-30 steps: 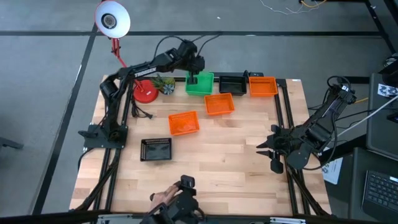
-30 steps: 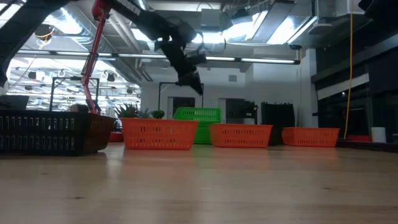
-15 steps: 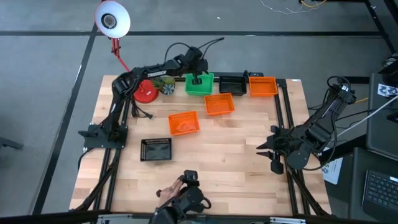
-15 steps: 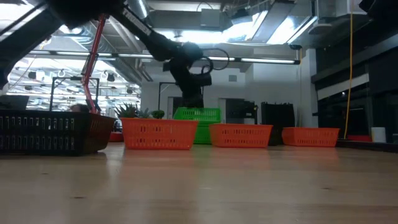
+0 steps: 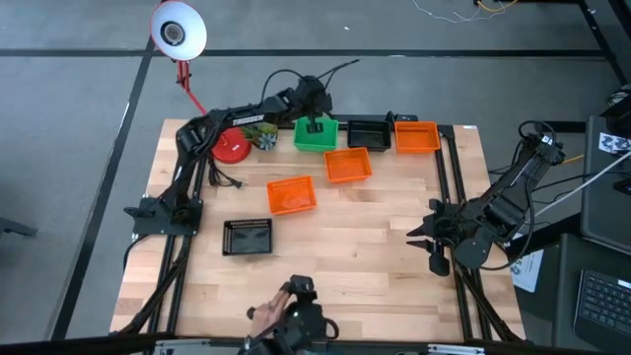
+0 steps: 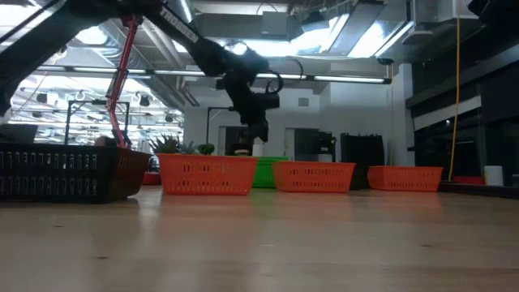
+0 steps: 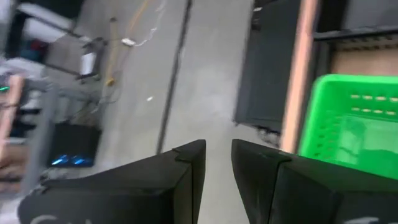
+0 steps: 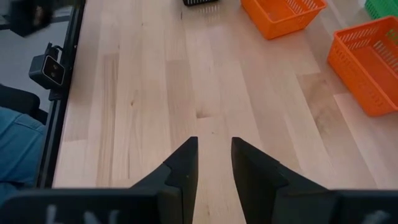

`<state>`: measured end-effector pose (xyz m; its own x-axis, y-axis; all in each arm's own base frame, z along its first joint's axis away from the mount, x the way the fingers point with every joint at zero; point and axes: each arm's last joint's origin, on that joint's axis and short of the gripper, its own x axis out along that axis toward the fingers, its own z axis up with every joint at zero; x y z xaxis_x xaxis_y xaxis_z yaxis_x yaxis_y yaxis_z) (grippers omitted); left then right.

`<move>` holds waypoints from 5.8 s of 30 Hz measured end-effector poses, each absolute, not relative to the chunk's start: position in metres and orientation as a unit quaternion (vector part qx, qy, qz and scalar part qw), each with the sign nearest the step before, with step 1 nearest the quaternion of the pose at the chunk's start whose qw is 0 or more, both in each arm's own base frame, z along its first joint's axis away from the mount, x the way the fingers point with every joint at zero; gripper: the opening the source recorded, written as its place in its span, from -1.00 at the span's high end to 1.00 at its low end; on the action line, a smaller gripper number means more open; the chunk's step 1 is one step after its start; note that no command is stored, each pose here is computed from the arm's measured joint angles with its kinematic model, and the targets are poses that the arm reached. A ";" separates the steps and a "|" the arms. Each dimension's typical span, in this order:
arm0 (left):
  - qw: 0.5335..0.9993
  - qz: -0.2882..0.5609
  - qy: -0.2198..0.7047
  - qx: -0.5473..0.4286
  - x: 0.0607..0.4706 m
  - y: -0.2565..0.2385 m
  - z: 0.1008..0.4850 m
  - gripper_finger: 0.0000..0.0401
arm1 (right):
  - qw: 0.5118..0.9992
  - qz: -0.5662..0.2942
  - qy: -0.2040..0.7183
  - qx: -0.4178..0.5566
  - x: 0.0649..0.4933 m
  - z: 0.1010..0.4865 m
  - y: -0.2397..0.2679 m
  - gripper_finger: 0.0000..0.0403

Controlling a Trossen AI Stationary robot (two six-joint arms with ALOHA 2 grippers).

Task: Stack baskets by color
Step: Stack the bottom green bin on top of the top green bin, then stack the bottom black bin on top of the top black bin

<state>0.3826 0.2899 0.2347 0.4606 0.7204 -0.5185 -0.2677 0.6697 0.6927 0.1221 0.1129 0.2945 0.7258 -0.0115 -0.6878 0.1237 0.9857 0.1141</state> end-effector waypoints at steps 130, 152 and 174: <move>0.946 0.076 0.315 0.026 0.396 -0.017 0.257 1.00 | 0.829 -0.140 0.520 0.149 0.152 0.356 0.028 0.52; 0.803 0.290 0.520 -0.036 0.232 -0.012 0.275 1.00 | 0.805 -0.146 0.566 0.102 0.161 0.283 0.061 0.52; 0.877 0.278 0.384 -0.077 0.189 -0.016 0.286 1.00 | 0.789 0.143 0.587 -0.110 0.192 0.242 0.083 0.52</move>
<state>0.1889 -0.0161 0.2857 0.5500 0.4294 -0.7164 -0.5470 0.8333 0.0795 0.1920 0.0829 0.2418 0.2705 0.0968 -0.9578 -0.3557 0.9346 -0.0060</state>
